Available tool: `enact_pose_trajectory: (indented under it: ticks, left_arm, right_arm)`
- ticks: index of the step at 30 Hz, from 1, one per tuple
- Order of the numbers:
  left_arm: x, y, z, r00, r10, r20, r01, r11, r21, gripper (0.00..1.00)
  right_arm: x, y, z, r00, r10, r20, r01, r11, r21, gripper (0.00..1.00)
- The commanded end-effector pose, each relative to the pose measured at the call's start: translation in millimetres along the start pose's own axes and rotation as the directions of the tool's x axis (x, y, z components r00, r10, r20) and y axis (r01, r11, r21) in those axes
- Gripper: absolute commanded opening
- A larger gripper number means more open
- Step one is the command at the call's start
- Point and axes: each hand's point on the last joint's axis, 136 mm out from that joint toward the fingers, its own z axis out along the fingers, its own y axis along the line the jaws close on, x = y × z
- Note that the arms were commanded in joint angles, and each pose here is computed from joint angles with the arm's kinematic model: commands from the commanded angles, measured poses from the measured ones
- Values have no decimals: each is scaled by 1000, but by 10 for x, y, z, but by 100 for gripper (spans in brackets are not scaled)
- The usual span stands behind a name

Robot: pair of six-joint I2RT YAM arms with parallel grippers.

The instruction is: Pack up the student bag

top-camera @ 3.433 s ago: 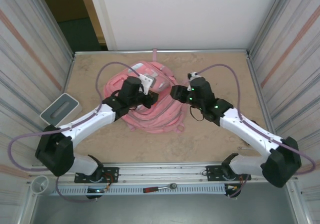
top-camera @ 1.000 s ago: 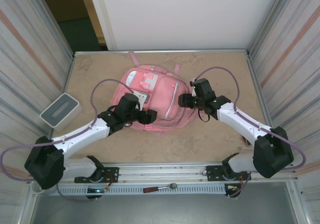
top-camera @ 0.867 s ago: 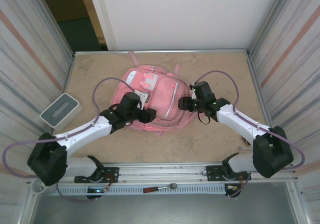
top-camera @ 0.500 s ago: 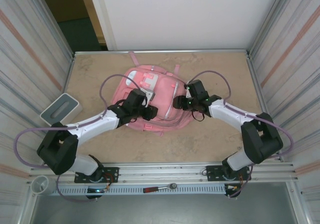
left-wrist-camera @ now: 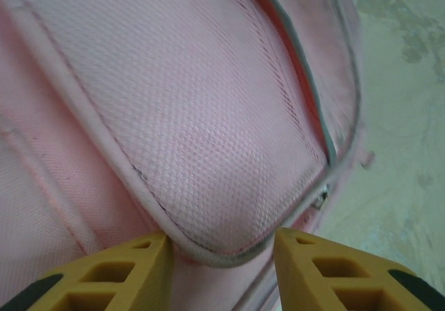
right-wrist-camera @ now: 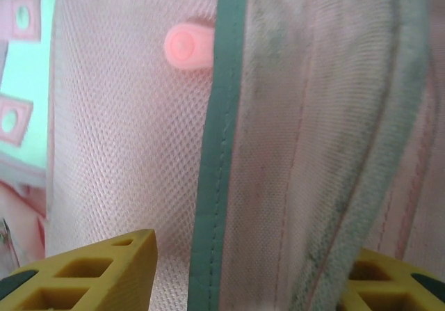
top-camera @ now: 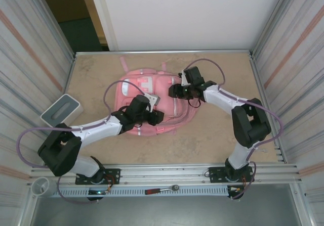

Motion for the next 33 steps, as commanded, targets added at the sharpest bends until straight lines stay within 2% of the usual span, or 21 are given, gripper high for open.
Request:
enact_pose_trajectory:
  ticks: [1,5,8,12,15,25,33]
  left_arm:
    - [177,-84,-28,998,-30,-54,32,999,33,46]
    - [75,50,-58,999,-39,-33,38,999,-25,51]
    - [-16,93,-63,998,-52,-21,51,998,-25,52]
    - [-88,45,-11,999,-46,-24,46,999,4,49]
    - [-71,72,65,998,-41,-40,41,999,-4,45]
    - [97,233,160,995,-77,-62,73,995,-61,31]
    - [117,236,99,996,-70,-58,66,996,-57,28]
  right_arm:
    - [-10,-13,-95,997,-72,-28,73,997,33,53]
    - [-1,-225,-354,996,-85,10,83,986,148,60]
    - [74,-266,-536,995,-88,36,80,981,178,62]
    - [245,-304,-708,995,-82,58,68,975,213,62]
    - [431,-214,-753,994,-82,72,67,980,188,62]
    - [1029,124,-568,988,-16,152,-2,993,119,61]
    - [1142,264,-402,976,8,218,-34,993,117,54]
